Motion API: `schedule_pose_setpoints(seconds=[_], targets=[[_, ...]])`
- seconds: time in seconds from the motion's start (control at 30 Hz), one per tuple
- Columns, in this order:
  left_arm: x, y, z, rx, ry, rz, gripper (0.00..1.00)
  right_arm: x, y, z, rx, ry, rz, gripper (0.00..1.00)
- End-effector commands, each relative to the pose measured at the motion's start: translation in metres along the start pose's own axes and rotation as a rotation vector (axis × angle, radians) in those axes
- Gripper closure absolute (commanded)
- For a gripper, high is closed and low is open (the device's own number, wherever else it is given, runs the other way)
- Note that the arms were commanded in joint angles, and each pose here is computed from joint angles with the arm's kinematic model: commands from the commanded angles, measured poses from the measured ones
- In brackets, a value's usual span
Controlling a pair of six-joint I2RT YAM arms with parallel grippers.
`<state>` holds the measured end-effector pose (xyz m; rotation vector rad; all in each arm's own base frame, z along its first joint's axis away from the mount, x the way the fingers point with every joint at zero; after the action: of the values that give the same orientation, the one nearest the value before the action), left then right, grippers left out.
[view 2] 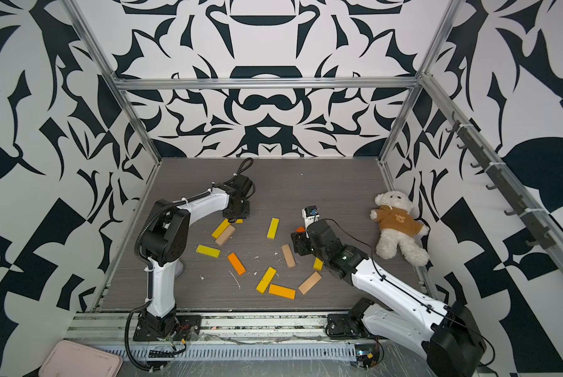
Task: Assemble the number 8 with building blocks
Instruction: Move the building block to the center of the board, then pick up the building block from the center of the board.
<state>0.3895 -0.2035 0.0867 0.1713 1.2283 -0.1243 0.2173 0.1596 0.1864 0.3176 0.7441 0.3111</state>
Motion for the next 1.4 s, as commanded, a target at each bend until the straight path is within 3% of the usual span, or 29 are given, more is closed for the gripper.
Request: schedule_pose_setpoints(seconds=[0.0,0.27,0.6,0.8,1.07,1.23,1.37], targets=[[-0.009,0.002,0.000,0.014,-0.013,-0.017,0.66,-0.002,0.006,0.005,0.016,-0.026,0.025,0.29],[-0.004,0.002,0.001,0.025,-0.012,-0.032,0.63,-0.001,0.007,0.005,0.016,-0.022,0.024,0.29],[-0.005,0.002,0.000,0.047,-0.016,-0.050,0.51,-0.001,0.007,0.005,0.016,-0.025,0.021,0.29],[-0.029,0.004,0.001,0.072,-0.087,-0.084,0.45,-0.003,0.007,0.004,-0.003,-0.025,0.035,0.29],[-0.078,0.016,-0.013,0.139,-0.231,-0.161,0.38,-0.005,0.014,-0.001,-0.069,0.002,0.107,0.19],[-0.087,0.033,-0.034,0.139,-0.223,-0.238,0.36,-0.005,0.018,-0.003,-0.071,0.017,0.132,0.13],[-0.084,0.047,-0.051,0.143,-0.175,-0.227,0.35,-0.004,0.024,-0.005,-0.090,0.050,0.146,0.10]])
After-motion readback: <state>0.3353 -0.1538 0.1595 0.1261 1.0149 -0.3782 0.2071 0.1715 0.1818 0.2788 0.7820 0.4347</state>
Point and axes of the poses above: each gripper's point midway between its finger pads, its own x axis out along the fingers, its own y axis along the line the jaws close on, z = x × y, the point moved 6 cm from there along -x, back along the fingers, and after that the axes turned 12 degrees about x, right-handed, at the moved point
